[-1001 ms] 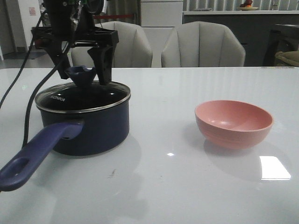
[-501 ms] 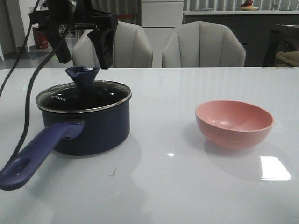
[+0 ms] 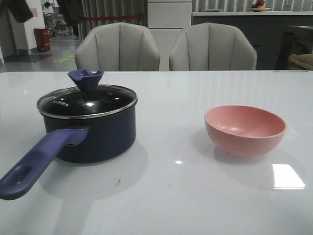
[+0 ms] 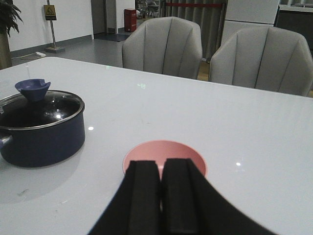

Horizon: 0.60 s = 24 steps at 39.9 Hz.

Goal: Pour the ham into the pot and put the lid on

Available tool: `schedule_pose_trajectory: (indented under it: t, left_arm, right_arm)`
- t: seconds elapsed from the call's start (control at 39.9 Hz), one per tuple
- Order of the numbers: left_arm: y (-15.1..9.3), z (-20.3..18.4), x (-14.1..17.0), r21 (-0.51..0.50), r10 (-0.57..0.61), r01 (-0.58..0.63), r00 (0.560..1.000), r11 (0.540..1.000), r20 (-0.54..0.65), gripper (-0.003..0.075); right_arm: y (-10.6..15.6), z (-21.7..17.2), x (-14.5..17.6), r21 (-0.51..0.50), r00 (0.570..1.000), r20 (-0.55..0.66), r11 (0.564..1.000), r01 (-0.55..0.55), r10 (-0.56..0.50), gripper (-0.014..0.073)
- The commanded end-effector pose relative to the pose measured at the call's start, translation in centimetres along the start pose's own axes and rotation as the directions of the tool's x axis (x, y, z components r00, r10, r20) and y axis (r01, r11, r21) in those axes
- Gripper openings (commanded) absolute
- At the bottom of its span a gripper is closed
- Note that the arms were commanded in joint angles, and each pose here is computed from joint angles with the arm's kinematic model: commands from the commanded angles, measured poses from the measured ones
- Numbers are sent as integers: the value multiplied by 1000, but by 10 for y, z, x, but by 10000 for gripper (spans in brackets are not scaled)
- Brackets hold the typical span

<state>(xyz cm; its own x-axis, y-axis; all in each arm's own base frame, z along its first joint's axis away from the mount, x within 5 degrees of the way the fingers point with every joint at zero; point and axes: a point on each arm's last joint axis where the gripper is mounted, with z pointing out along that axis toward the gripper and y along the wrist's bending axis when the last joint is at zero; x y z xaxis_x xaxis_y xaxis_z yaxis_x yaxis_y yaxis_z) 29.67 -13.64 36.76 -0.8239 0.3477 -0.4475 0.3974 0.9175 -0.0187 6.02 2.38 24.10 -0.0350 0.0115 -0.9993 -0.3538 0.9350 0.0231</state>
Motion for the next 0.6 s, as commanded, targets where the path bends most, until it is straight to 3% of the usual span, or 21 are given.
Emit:
schedule_pose_trajectory:
  t: [0.0,0.13,0.33,0.48,0.58]
  left_arm:
    - [-2,-29,23,7,8,-9,991,1000,136,624]
    - [0,-31,64,8,7,-8,987,1000,161,624]
    - [1,-47,131,15,2,-7,952,1000,307,624]
    - [3,-55,182,18,0,-9,890,1000,455,625]
    - [4,-66,216,23,-4,-12,807,1000,591,624]
  right_arm:
    - [-2,-1,-16,19,996,95,1000,2,-4,157]
    - [-2,-1,-16,19,996,95,1000,2,-4,157]
    - [-2,-1,-16,19,996,95,1000,2,-4,157]
    - [-2,-1,-16,19,996,95,1000,2,-4,157]
    - [-2,-1,-16,19,996,95,1000,2,-4,157]
